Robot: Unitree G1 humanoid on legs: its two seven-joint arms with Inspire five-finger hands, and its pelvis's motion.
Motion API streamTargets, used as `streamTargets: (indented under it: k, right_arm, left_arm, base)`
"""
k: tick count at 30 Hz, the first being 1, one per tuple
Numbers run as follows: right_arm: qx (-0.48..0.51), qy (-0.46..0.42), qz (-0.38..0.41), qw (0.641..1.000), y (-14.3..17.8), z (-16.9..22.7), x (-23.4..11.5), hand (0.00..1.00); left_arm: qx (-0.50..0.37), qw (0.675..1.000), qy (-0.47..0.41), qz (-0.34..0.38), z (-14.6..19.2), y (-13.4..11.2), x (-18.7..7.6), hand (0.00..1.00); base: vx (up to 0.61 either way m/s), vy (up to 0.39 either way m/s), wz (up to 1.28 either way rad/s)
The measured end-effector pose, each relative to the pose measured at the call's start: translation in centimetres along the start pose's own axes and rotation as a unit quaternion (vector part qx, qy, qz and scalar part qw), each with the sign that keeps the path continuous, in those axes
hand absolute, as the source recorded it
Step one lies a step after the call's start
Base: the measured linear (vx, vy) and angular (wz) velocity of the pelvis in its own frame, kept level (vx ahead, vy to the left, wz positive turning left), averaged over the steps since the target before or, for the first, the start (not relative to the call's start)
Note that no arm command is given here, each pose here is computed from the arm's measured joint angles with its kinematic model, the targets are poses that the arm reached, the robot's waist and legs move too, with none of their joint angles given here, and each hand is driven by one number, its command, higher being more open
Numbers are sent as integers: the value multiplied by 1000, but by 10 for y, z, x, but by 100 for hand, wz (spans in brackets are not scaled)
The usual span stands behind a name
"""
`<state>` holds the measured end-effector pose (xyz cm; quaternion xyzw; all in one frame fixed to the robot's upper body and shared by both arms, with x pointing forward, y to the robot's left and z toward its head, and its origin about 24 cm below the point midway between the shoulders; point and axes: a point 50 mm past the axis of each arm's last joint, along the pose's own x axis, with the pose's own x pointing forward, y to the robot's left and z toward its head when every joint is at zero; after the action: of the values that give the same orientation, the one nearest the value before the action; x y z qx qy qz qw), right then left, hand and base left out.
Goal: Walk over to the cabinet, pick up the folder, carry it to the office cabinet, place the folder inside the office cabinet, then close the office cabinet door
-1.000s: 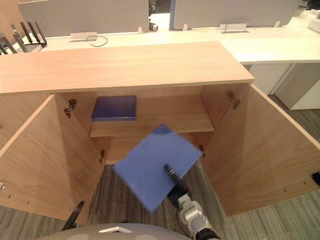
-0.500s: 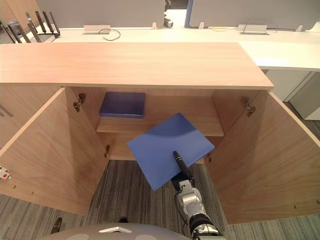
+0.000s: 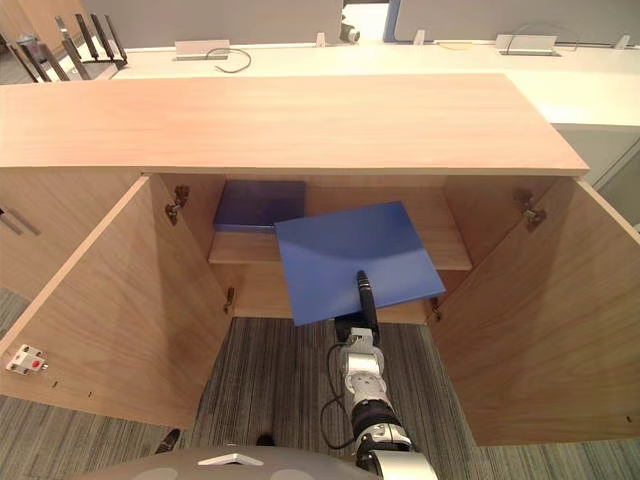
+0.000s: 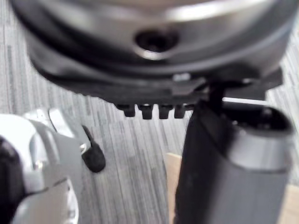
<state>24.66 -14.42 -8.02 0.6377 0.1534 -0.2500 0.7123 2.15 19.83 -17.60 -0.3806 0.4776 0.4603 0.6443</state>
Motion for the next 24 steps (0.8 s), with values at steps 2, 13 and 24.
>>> streamTargets:
  k: [2, 13, 24]
  right_arm:
    - [-7, 14, 4, 1000, 4, -7, 0, 0]
    - [-34, 46, 31, 998, 17, -24, -3, 0]
    - [-52, 45, 4, 998, 2, -21, -5, 0]
  left_arm:
    - [11, 1000, -4, -8, 1, -6, 0, 100]
    - [72, 997, -18, -13, 5, -6, -1, 100]
    - [115, 993, -32, -15, 14, -13, 0, 100]
  base:
    - [-44, -47, -9]
    - [6, -116, 7]
    - [51, -34, -1]
